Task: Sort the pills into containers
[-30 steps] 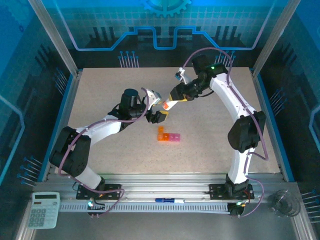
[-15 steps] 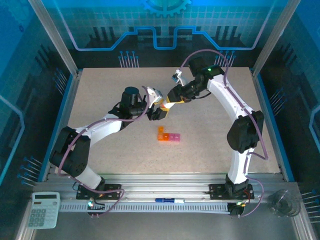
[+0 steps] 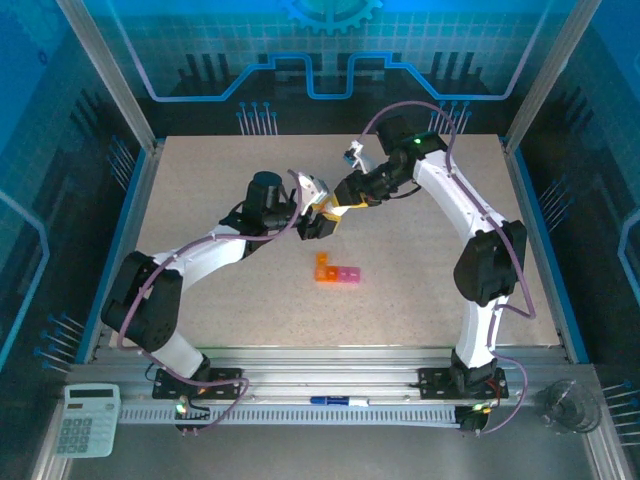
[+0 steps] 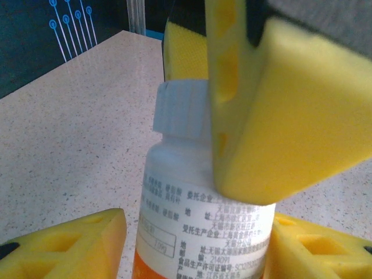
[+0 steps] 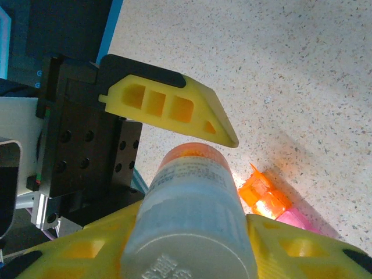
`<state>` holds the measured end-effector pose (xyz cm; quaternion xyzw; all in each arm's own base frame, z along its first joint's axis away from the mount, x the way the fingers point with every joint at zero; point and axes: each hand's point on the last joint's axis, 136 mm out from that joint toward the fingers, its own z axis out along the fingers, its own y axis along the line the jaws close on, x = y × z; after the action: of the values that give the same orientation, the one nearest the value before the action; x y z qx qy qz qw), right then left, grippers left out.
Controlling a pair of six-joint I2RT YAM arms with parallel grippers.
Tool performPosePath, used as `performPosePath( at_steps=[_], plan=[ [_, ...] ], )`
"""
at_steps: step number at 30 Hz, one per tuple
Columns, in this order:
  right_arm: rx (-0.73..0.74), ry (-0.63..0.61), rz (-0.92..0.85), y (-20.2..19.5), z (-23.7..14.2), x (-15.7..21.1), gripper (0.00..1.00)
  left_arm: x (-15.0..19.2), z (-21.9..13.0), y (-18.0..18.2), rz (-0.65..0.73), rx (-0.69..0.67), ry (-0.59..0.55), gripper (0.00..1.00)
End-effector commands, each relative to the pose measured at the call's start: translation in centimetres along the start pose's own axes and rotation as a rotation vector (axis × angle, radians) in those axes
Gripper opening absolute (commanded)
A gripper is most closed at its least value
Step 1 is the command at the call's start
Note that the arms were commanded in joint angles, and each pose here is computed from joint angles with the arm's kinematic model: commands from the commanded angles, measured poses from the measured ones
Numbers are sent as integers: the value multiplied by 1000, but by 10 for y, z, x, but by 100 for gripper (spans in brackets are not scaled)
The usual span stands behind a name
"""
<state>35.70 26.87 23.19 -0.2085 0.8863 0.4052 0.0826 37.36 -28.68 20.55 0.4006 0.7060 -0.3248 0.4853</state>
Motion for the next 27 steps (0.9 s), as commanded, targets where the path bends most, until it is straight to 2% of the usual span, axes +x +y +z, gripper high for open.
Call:
performPosePath(
  at_steps=[1,8,27],
  plan=[
    [-46,-6,-18,20,-5,2,49,-1,5,-5,-19,39,13,60],
    [-49,-8,-16,21,-5,2,49,1,5,-6,-30,41,19,60],
    [-58,-6,-7,19,-1,4,49,-3,9,-7,-46,58,18,50]
  ],
)
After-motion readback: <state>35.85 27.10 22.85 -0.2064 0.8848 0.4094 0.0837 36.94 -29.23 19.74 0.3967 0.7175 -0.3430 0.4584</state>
